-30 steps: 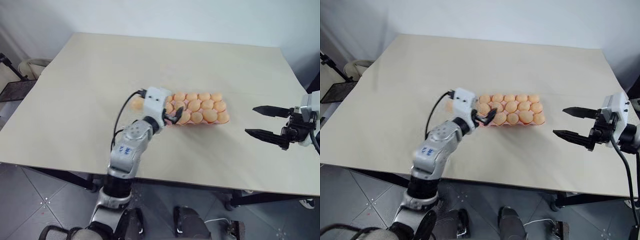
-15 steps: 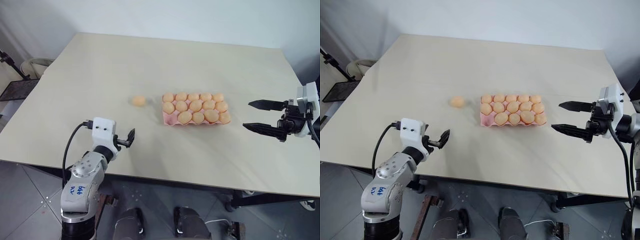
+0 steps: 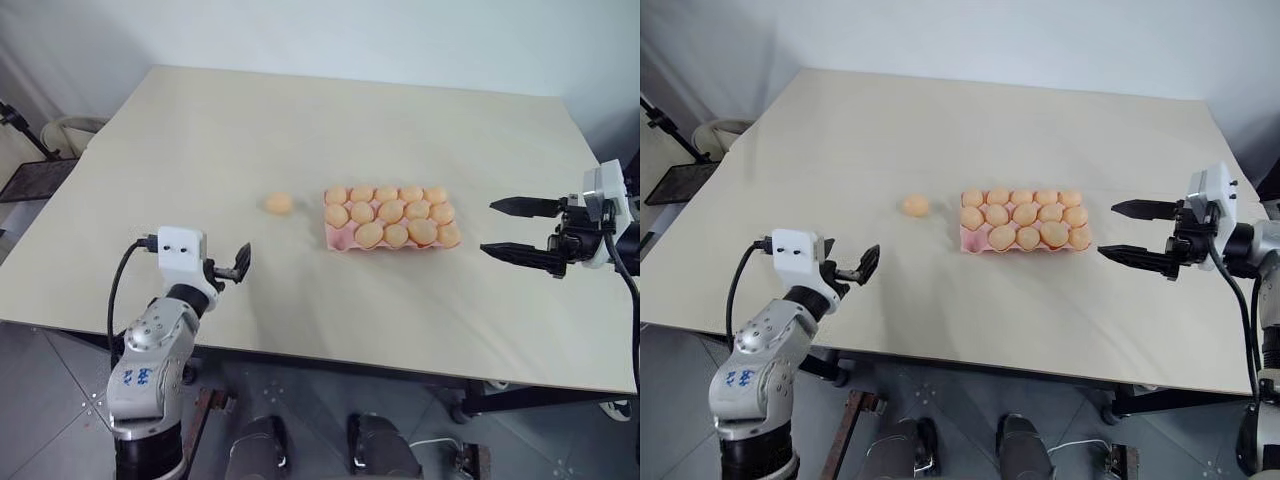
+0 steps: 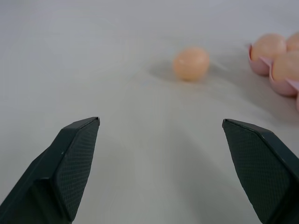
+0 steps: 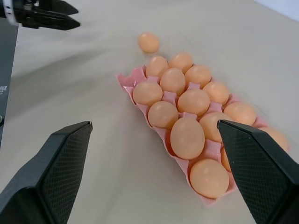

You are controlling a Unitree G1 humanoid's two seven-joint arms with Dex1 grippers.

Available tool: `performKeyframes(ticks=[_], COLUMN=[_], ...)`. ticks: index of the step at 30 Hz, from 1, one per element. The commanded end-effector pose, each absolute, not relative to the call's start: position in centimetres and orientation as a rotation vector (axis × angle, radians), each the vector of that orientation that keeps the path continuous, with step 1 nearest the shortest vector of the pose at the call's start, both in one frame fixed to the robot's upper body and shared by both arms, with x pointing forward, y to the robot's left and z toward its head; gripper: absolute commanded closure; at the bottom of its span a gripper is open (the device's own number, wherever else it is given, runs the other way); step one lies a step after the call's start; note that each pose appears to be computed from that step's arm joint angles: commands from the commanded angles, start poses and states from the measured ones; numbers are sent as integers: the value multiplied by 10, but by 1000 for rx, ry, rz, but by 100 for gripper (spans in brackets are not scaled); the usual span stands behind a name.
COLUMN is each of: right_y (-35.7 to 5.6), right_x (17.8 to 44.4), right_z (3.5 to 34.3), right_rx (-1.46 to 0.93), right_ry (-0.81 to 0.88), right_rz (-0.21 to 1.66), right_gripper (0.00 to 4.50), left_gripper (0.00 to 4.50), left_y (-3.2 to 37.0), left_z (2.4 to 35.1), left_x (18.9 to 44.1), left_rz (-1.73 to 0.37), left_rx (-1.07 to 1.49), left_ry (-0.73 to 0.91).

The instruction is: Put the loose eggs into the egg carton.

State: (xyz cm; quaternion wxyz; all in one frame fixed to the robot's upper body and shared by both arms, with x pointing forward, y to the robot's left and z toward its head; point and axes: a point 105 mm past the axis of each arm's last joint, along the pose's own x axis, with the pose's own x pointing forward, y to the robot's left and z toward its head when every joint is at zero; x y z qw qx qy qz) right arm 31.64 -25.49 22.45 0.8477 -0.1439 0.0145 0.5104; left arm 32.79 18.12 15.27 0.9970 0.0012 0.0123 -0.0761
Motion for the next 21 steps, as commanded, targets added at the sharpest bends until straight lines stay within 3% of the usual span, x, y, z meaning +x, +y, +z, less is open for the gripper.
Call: performKeyframes(ticks=[1, 10, 21], right_y=[-253, -251, -253], right_x=[315, 312, 308], right_z=[234, 234, 235], right_rx=[-327, -326, -331], right_ry=[-5, -4, 6], right_rz=[1088, 1087, 1072], right_gripper=[0, 0, 0], left_gripper=[1, 1, 1], left_y=[169, 137, 114], left_z=[163, 154, 145], left_x=[349, 399, 429], left_rz=[-181, -266, -353], left_rx=[3, 25, 69], left_ry=[-48, -66, -67])
